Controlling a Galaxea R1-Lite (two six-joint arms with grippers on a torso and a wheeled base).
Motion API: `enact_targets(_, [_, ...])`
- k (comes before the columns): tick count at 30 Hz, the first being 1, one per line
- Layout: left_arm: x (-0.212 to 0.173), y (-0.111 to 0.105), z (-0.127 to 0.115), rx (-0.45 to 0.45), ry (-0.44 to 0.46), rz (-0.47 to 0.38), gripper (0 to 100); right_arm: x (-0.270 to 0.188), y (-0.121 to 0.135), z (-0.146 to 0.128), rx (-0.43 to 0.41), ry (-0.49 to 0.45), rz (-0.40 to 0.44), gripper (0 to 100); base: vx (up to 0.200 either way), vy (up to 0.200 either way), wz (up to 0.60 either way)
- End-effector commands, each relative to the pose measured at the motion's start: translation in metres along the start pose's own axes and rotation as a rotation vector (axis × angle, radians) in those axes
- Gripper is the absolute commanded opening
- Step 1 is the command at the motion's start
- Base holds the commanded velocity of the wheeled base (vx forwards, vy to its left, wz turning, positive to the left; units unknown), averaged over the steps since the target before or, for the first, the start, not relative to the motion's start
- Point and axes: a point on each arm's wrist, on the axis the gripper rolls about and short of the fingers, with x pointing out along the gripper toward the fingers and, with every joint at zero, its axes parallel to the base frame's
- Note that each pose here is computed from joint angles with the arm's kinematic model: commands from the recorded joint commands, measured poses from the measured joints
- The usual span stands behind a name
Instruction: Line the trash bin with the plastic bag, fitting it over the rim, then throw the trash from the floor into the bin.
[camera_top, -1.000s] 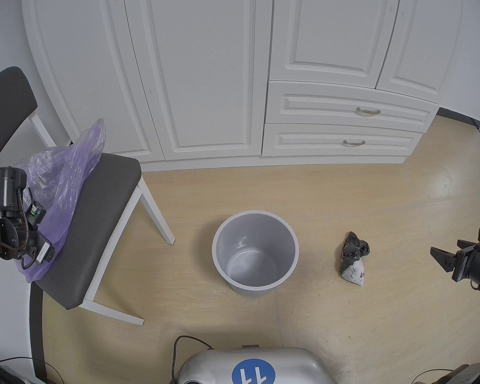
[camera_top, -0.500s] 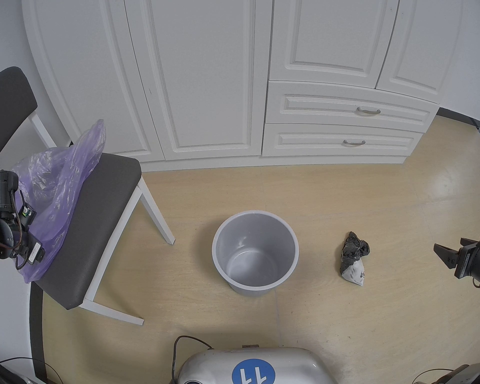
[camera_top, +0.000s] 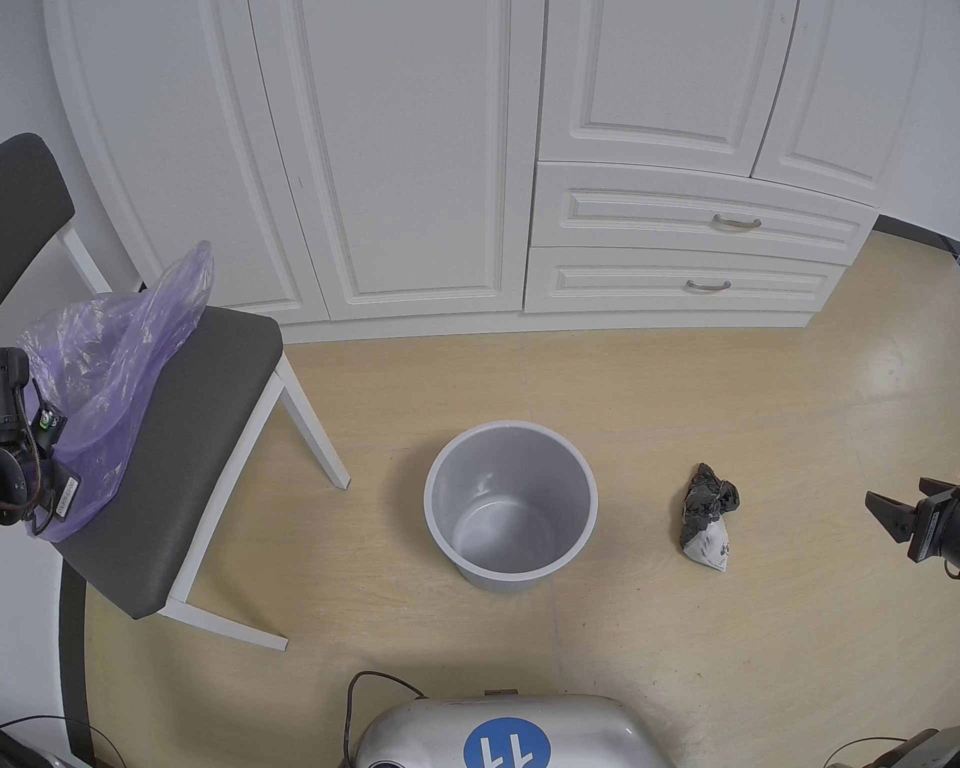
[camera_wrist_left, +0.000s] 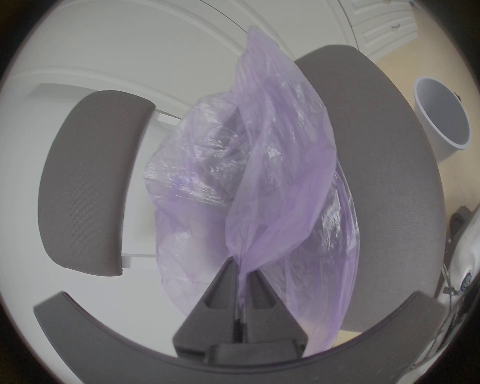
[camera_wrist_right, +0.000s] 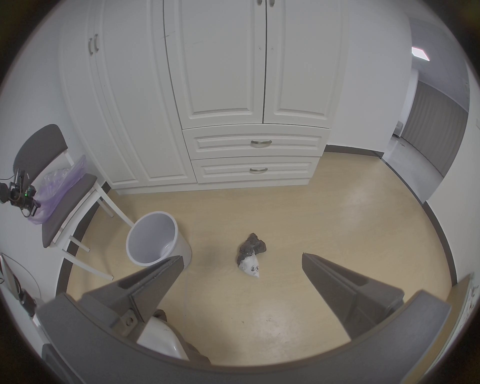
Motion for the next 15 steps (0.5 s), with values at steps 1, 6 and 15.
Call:
enact_targets(1, [-0.008, 0.004, -0.007, -0.032, -0.053, 0.036, 0, -0.002, 0.002, -0.003, -0.009, 0.001, 0.016, 100, 0.000, 0.000, 0.00])
enact_targets(6, [-0.022, 0.005, -0.010, -0.050, -0.176, -0.025, 0, -0.009, 0.003, -0.006, -0.070, -0.016, 0.014, 100, 0.000, 0.000, 0.00])
enact_targets(15, [-0.066, 0.000, -0.009, -0.084, -0.356, -0.063, 0, -0.011, 0.009, -0.009, -0.114, -0.020, 0.061, 100, 0.000, 0.000, 0.00])
